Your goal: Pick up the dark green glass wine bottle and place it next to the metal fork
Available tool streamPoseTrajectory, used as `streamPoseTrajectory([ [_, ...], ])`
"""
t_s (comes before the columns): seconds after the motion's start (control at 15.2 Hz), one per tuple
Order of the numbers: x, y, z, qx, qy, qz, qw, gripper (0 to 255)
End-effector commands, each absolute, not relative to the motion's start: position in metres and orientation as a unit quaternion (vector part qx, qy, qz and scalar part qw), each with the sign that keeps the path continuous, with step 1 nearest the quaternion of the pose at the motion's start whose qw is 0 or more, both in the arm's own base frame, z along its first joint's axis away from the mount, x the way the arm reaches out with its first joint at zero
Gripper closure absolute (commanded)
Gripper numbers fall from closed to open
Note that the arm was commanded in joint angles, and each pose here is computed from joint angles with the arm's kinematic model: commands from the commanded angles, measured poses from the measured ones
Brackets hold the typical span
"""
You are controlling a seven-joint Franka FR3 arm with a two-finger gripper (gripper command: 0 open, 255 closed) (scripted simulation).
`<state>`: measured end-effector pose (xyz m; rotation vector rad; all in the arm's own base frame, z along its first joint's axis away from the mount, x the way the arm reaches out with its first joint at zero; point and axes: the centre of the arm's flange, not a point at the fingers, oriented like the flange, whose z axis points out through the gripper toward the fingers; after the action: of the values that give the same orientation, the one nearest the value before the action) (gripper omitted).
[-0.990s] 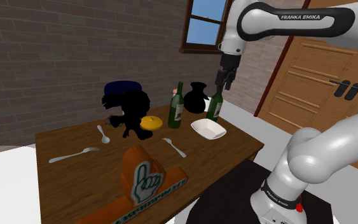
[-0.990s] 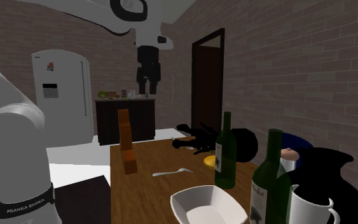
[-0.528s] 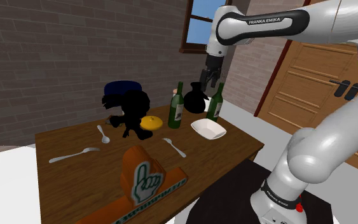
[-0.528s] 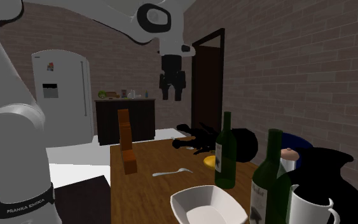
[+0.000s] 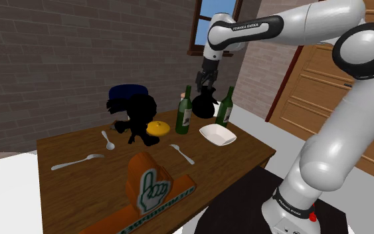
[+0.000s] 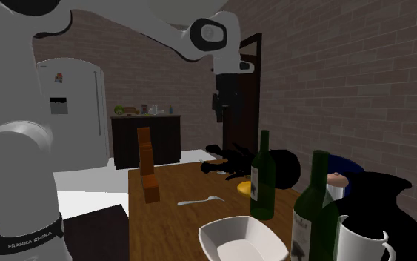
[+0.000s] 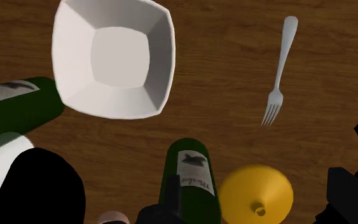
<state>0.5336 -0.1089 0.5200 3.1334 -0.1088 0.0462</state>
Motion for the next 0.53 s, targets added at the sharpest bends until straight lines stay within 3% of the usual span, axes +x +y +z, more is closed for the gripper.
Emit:
streamPoseTrajectory([
  [0.0,0.560,-0.120,0.515,0.999,-0.038,0.022,0.003,0],
  [0.46,0.637,-0.155,0.499,0.998,-0.050,0.044,0.000,0],
])
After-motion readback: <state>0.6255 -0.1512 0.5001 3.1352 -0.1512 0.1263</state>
